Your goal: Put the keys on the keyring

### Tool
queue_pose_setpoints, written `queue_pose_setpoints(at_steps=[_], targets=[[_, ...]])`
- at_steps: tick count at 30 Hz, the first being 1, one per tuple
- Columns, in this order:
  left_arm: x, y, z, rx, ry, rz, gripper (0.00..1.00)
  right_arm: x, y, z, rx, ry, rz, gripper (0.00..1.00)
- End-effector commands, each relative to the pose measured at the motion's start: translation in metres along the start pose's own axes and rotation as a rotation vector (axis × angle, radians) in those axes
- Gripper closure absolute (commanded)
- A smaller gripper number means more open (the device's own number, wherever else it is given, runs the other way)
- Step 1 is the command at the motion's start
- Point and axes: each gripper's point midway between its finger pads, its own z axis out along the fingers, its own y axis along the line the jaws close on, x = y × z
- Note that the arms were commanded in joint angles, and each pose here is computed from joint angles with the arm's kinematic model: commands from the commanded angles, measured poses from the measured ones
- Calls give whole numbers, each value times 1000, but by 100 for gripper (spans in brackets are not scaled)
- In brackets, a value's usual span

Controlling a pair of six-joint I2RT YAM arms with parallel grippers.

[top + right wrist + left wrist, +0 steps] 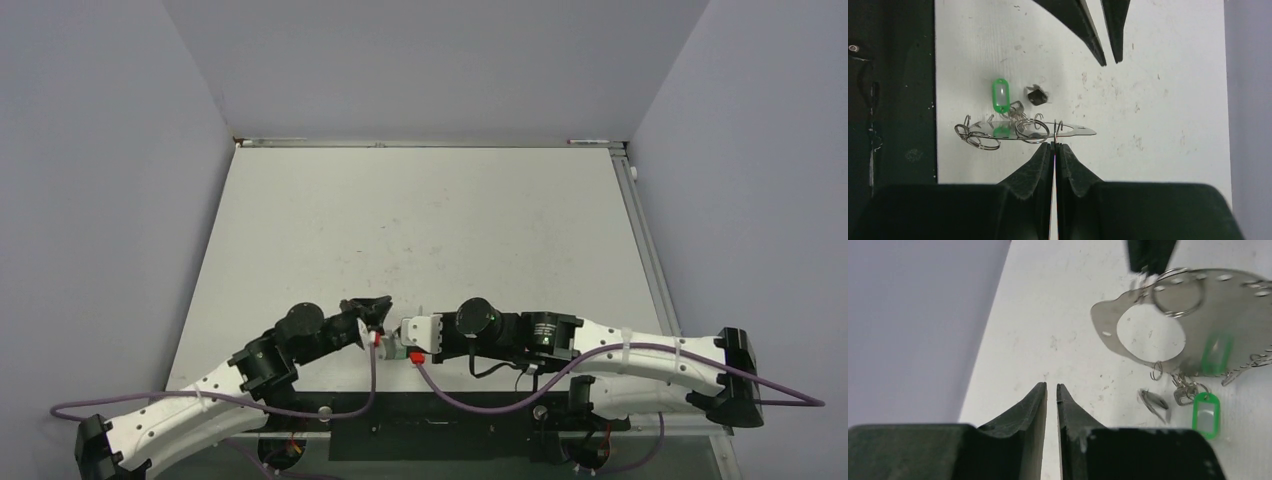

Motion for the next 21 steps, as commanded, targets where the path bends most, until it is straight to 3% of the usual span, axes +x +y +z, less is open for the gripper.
queue_pose_setpoints(at_steps=[1, 5, 10, 15, 21], targets=[[9, 50, 10, -236, 97, -411, 89, -9, -24, -22, 176, -69, 131, 95], [37, 27, 23, -169, 258, -596, 87, -2, -25, -29, 227, -66, 186, 95], [45, 31, 30, -187, 321, -740, 86, 10, -30, -32, 289, -20, 221, 95], [36, 38, 34, -193, 369, -885, 64, 23, -40, -47, 386, 9, 296, 95], [34, 45, 44, -297, 535, -1214, 49, 35, -48, -72, 492, 4, 442, 95]])
